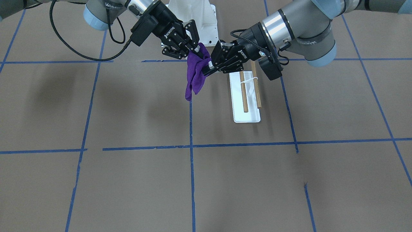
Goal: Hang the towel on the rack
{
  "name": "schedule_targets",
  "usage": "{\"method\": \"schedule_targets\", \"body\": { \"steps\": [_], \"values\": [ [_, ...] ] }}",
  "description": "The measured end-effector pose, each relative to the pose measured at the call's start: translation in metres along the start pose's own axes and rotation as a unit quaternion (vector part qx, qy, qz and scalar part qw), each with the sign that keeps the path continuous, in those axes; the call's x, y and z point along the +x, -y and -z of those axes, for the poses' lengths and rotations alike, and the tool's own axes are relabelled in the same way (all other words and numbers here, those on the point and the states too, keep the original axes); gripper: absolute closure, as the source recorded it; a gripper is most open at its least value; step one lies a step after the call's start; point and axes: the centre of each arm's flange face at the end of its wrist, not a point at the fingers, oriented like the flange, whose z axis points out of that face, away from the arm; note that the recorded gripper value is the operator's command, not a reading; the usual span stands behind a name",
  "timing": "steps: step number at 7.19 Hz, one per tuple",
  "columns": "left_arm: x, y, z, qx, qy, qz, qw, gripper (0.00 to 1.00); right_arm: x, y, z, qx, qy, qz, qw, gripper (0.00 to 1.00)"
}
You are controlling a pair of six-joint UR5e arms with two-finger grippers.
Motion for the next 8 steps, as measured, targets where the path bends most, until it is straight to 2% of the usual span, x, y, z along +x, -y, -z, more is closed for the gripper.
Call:
{"method": "schedule_targets", "body": {
  "steps": [2,4,6,7,8],
  "values": [
    [-0.001,0.0,0.0,-0.001,0.001,0.001,1.0,1.0,0.003,-0.002,0.005,-0.016,-0.001,0.002,0.9999,0.0],
    [-0.001,0.0,0.001,0.0,0.002,0.003,1.0,1.0,0.022,0.003,0.038,-0.055,-0.01,0.003,0.9984,0.0],
    [0.004,-0.001,0.004,0.001,-0.002,0.005,1.0,1.0,0.064,0.053,0.077,-0.068,-0.053,0.003,0.9963,0.0],
    [0.011,-0.003,0.009,0.009,-0.012,0.001,0.9999,1.0,0.083,0.084,0.095,-0.067,-0.086,0.008,0.994,0.0],
    [0.021,-0.003,0.017,0.047,-0.033,-0.004,0.9984,1.0,0.098,0.112,0.107,-0.065,-0.128,0.023,0.9894,0.0]
  ]
}}
